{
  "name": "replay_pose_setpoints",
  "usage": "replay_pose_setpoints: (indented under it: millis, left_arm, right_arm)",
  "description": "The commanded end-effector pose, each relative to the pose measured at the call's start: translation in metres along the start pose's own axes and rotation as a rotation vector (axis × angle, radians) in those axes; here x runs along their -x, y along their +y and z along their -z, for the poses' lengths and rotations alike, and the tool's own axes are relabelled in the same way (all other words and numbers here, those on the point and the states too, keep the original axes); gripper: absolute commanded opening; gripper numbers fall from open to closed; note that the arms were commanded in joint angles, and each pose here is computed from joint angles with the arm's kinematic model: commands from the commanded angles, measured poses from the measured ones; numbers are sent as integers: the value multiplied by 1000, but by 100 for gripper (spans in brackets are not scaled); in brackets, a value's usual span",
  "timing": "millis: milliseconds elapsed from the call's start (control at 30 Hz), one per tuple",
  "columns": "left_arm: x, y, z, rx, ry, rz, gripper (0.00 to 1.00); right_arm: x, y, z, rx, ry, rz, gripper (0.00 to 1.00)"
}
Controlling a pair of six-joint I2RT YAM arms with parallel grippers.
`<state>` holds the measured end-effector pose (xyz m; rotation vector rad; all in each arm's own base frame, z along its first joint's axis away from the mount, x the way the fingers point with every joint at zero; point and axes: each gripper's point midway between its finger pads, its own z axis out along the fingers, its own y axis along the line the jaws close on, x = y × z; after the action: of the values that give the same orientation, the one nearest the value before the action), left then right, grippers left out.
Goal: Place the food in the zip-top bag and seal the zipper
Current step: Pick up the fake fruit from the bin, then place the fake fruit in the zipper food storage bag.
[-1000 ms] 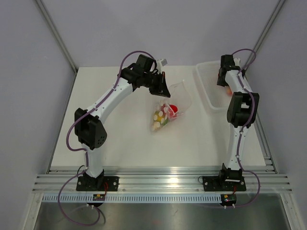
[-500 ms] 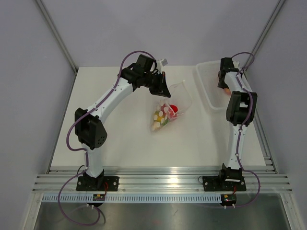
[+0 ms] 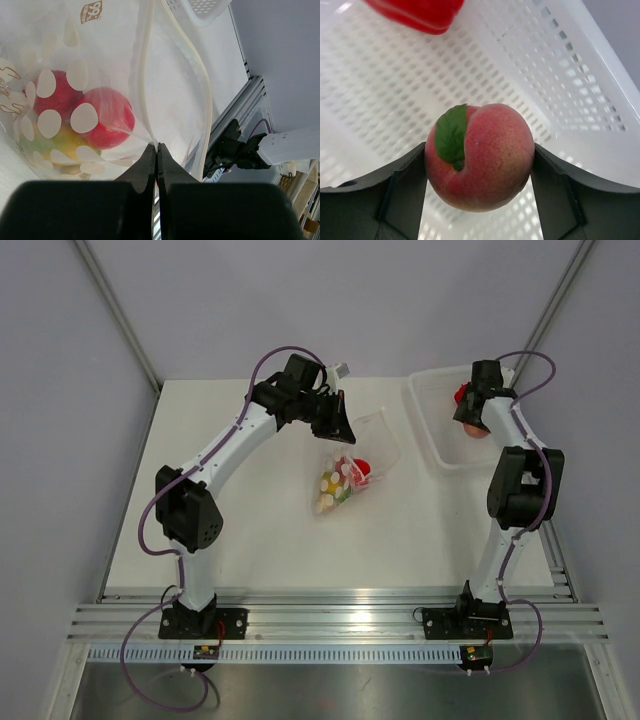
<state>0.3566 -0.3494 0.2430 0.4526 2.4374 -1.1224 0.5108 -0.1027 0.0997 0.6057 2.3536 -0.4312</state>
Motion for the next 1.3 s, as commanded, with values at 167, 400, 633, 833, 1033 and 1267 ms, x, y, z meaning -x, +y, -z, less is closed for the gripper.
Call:
replay_pose_setpoints:
  millis: [167,400,633,833,1033,1267]
  left_arm:
    - [18,-18,10,-58,-53,-52,0]
    - [17,-17,3,-78,-37,-41,0]
    - [17,-21,6,-89,-39,-37,0]
    - [17,-24,14,-81,-54,-42,0]
    - [20,-32,17,-109,-67,-29,0]
    - [21,-31,16,-102,-72,-14,0]
  right_arm:
    - [27,26,156,489,-129,-201,59]
    - [6,48,274,825,-141,-122,60]
    - [-53,122,342,1053,-49,15,63]
    - [-79,150,334,1055,7,53,63]
    - [-106,164,322,1012,62,115,87]
    - [-88,145,330,948,-24,131,99]
